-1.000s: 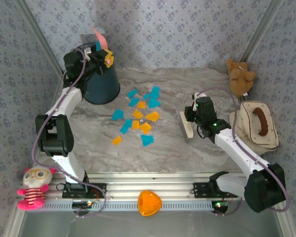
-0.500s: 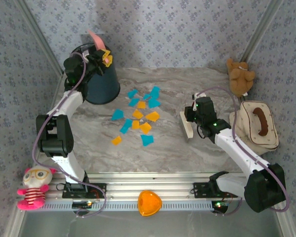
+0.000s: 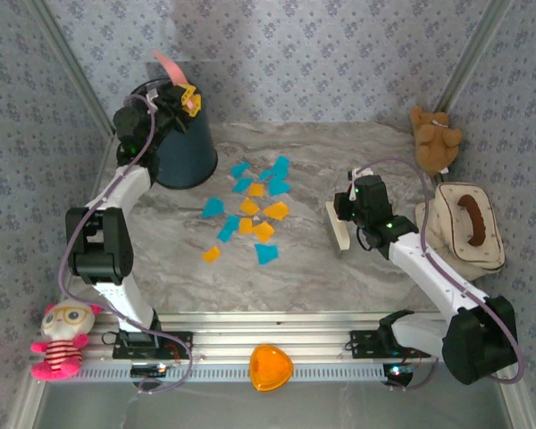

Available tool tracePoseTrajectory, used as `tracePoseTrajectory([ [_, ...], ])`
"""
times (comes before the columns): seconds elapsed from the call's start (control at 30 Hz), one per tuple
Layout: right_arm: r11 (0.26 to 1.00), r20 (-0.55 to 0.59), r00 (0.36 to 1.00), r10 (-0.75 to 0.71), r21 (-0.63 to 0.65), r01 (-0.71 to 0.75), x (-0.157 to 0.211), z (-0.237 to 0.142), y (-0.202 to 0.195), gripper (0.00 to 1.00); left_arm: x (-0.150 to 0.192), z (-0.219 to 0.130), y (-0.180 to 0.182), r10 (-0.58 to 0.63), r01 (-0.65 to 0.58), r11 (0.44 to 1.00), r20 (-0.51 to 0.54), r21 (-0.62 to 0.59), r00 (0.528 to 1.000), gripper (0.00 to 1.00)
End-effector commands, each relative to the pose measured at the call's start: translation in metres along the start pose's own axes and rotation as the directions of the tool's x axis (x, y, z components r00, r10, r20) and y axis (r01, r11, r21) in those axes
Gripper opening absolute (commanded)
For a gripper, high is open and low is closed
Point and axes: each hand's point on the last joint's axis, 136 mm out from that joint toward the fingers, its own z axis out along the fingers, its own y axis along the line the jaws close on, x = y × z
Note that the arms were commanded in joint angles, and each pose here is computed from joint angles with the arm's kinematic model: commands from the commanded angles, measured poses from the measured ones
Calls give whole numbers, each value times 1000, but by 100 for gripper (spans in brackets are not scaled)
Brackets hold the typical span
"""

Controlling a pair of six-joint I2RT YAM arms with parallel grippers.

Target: Sweep away the paper scraps from the table

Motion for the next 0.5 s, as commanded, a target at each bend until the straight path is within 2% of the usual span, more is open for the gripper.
tracePoseTrajectory([
  [0.0, 998, 73, 997, 36, -45, -33, -27, -6, 10, 0, 27, -4, -41, 143, -141, 989, -50, 46, 988, 0],
  [0.2, 995, 86, 995, 52, -87, -45, -34, -7, 20, 0, 37, -7, -35, 262, -267, 961, -75, -69, 962, 0],
  [0.47, 976, 121, 987, 109, -201, -83, -47, -10, 42, 0, 49, -22, -21, 429, -453, 860, -147, -236, 891, 0],
])
